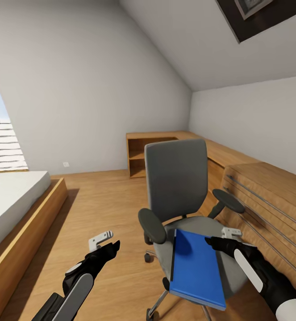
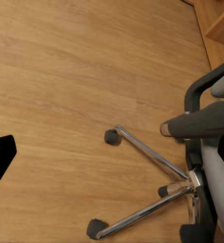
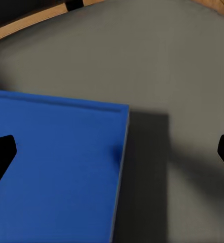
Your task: In the bedroom, organize the workspace by keeping the computer under the desk, ensuring the monitor is on the desk, placing the keyboard on the desk next to the monitor, placing the mouse on the desk next to the keyboard, moving the folder from the swivel chair onto the desk next to the mouse, stacking the notebook on top of the folder with the pen on top of the notebook, and positioning the swivel chair next to the desk.
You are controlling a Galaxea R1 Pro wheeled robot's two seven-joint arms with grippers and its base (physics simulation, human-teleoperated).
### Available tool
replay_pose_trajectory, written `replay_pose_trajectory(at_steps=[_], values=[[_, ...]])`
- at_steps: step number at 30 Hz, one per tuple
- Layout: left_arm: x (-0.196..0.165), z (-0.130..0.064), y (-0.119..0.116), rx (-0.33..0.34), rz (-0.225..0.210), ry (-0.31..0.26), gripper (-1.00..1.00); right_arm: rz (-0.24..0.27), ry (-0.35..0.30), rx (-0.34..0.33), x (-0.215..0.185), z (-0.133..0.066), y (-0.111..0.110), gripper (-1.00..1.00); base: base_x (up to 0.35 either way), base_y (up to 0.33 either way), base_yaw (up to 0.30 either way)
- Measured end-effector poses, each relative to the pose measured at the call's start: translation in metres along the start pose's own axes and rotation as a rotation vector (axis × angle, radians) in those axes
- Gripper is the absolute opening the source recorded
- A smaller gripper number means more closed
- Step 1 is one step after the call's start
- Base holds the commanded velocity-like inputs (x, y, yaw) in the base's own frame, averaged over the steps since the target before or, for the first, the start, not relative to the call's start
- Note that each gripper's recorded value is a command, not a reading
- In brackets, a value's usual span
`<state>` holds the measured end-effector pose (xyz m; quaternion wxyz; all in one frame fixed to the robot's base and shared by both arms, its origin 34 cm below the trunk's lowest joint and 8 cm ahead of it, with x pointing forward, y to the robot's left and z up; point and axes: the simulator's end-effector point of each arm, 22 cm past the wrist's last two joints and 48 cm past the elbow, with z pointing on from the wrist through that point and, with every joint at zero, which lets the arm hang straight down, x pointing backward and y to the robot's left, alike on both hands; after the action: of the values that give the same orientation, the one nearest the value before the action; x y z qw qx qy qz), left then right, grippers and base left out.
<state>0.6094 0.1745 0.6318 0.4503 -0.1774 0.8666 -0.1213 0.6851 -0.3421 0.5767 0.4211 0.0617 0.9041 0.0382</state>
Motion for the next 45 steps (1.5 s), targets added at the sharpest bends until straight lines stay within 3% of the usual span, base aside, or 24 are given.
replay_pose_trajectory(at_steps=[11, 45], values=[[-0.019, -0.009, -0.009, -0.001, 0.0, 0.001, 1.0, -0.001, -0.007, -0.005, -0.023, -0.012, 0.005, 1.0, 0.0, 0.0, 0.0], [-0.02, -0.009, -0.007, -0.005, 0.002, -0.001, 1.0, -0.009, -0.035, -0.022, -0.035, -0.015, 0.014, 1.0, 0.069, 0.0, 0.022]])
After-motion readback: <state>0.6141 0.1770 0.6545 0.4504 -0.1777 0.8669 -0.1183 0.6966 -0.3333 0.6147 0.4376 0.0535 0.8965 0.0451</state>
